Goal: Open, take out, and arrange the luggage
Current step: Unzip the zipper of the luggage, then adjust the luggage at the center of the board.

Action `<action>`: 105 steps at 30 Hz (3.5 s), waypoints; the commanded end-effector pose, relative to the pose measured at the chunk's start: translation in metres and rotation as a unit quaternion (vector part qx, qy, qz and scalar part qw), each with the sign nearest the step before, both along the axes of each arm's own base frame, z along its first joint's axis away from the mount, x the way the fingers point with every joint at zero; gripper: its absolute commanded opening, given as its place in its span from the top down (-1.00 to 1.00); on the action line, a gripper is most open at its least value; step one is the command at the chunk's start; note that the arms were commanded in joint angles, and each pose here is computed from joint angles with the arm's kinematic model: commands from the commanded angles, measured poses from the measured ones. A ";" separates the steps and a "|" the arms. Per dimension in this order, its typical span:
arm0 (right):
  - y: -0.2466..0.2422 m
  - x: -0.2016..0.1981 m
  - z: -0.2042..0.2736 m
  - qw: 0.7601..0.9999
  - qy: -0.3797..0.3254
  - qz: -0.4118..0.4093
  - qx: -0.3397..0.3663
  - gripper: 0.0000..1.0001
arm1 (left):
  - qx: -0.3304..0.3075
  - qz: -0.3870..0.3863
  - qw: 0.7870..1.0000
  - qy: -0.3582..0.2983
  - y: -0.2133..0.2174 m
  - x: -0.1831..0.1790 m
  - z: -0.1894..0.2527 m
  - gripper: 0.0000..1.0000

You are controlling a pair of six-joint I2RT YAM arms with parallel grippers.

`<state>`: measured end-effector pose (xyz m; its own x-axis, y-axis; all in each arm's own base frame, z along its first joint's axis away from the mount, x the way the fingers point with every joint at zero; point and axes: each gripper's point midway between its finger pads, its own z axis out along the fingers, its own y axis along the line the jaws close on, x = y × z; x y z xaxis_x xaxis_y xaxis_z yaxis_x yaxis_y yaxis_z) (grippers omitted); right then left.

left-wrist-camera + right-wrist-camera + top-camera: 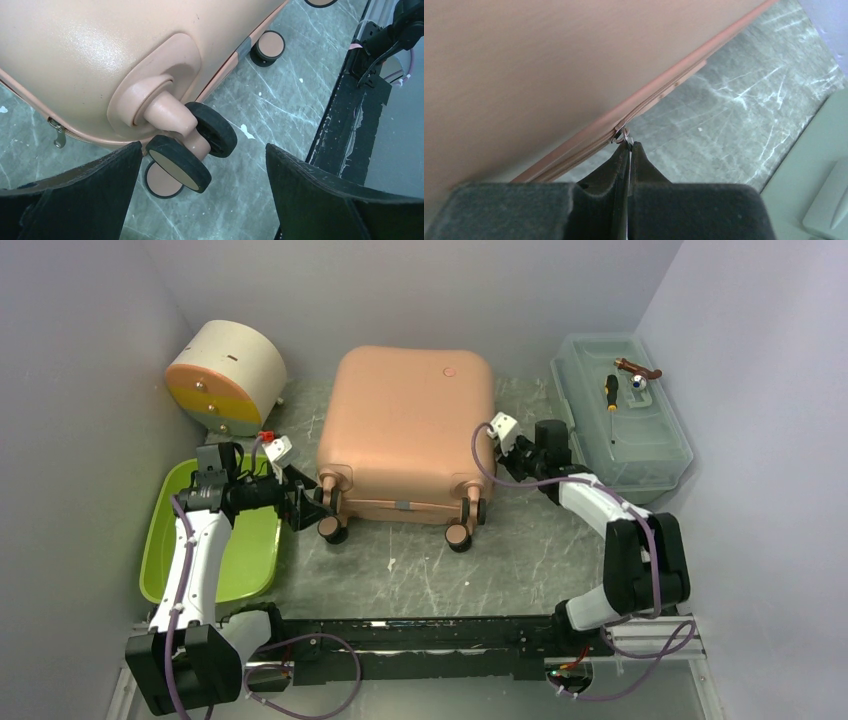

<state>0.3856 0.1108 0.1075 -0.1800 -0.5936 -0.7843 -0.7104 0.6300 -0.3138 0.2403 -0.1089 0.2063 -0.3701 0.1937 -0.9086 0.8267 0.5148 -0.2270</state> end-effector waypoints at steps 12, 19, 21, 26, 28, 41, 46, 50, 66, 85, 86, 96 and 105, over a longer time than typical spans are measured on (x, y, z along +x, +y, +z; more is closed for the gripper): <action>-0.012 0.145 0.044 0.993 -0.061 -0.103 0.001 1.00 | -0.023 -0.059 0.998 -0.025 -0.009 -0.011 0.017 -0.99; -0.016 0.197 0.026 0.992 -0.056 -0.110 0.010 1.00 | -0.029 -0.106 0.993 -0.044 -0.014 -0.027 0.023 -0.99; -0.017 0.211 0.026 0.992 -0.061 -0.107 0.015 1.00 | -0.027 -0.115 0.992 -0.046 -0.014 -0.029 0.025 -0.99; -0.013 0.242 0.028 0.993 -0.094 -0.074 0.010 1.00 | -0.015 -0.127 0.991 -0.039 -0.011 -0.029 0.026 -0.99; -0.009 0.250 0.027 0.993 -0.104 -0.056 0.011 1.00 | -0.008 -0.130 0.991 -0.032 -0.010 -0.029 0.027 -0.99; 0.020 0.275 0.068 0.987 -0.136 -0.011 0.079 0.27 | 0.048 0.011 0.998 -0.030 0.024 0.061 0.063 -0.99; 0.024 0.279 0.121 0.981 -0.142 -0.032 0.130 -0.03 | 0.040 0.112 0.991 -0.055 0.045 0.127 0.083 -0.99; 0.032 0.276 0.145 0.974 -0.135 -0.032 0.180 -0.30 | 0.001 0.152 0.987 -0.044 0.050 0.169 0.093 -0.99; 0.064 0.236 0.118 0.906 0.144 -0.008 0.399 -0.37 | -0.059 0.110 0.986 0.106 -0.038 0.270 0.038 -0.99; 0.057 0.110 0.102 0.854 0.326 0.067 0.399 -0.11 | -0.077 -0.178 0.961 0.199 -0.209 0.208 -0.022 -0.99; 0.056 0.100 0.098 0.854 0.332 0.071 0.394 -0.10 | -0.079 -0.189 0.958 0.200 -0.213 0.203 -0.021 -0.99; 0.043 -0.025 0.064 0.828 0.409 0.148 0.353 0.05 | -0.031 -0.182 0.975 0.121 -0.191 0.192 0.015 -0.99; 0.028 -0.043 0.085 0.888 0.340 0.115 0.288 0.03 | 0.074 -0.082 0.994 0.008 -0.125 0.182 0.074 -0.99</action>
<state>0.3566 0.1672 0.2495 -0.4823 -0.0640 -0.8737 -0.8747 0.0893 0.4763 0.4649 -0.2655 0.2682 -0.3130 0.2828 -0.9067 0.9167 0.3395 -0.2106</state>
